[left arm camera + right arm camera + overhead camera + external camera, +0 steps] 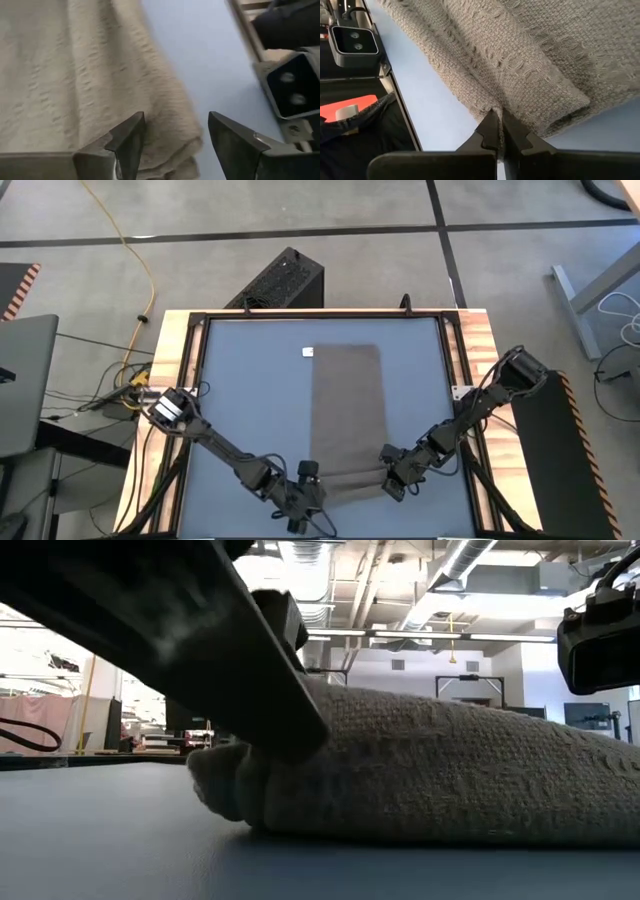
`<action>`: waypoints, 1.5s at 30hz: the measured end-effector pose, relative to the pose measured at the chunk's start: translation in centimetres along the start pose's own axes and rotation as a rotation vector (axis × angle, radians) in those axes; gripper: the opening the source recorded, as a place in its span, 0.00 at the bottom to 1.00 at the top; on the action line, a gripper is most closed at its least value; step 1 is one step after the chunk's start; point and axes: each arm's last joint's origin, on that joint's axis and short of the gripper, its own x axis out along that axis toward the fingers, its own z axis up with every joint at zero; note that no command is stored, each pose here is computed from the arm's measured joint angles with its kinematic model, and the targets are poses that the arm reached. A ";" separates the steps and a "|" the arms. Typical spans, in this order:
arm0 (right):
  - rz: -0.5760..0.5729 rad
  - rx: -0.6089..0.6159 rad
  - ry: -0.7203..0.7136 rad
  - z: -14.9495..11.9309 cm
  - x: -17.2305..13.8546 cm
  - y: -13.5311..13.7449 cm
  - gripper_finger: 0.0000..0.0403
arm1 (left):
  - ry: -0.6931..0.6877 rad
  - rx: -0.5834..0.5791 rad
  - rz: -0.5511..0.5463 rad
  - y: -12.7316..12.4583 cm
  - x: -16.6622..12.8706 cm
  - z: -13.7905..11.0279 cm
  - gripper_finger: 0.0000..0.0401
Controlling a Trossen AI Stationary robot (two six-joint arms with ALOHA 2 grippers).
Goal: Roll towel into tight, uniform cylinder
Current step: Roll the gray towel
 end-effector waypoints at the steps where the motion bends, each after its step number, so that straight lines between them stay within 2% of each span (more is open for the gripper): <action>1: -0.001 0.002 0.000 0.0 0.0 0.0 0.05 | -0.002 -0.008 0.009 0.0 0.0 0.0 0.51; 6: 0.001 0.013 0.000 0.0 0.0 0.0 0.05 | -0.008 -0.033 0.023 0.0 0.0 0.0 0.39; 12: 0.005 0.062 0.019 0.0 0.0 0.0 0.05 | 0.009 -0.137 0.018 0.4 0.1 0.0 0.07; 13: 0.006 0.072 0.021 0.0 0.0 0.0 0.05 | 0.024 -0.166 0.005 0.6 0.1 0.0 0.04; 19: 0.017 0.118 0.061 -0.1 0.0 0.1 0.06 | 0.158 -0.318 -0.138 2.5 0.6 -0.4 0.01; 25: 0.018 0.145 0.064 -0.1 0.0 0.1 0.06 | 0.293 -0.497 -0.179 5.7 1.1 -1.6 0.01; 28: 0.019 0.131 0.065 -0.1 0.0 0.1 0.08 | 0.331 -0.551 -0.195 7.0 1.2 -2.1 0.01; 33: 0.017 0.123 0.062 0.2 0.0 0.0 0.14 | 0.362 -0.596 -0.224 8.5 1.4 -2.1 0.01; 38: 0.031 0.082 0.084 0.1 -0.3 0.1 0.17 | 0.378 -0.612 -0.247 8.9 1.5 -2.1 0.01; 45: 0.076 0.037 0.096 -0.1 -3.1 1.0 0.18 | 0.399 -0.640 -0.257 9.0 1.5 -2.3 0.01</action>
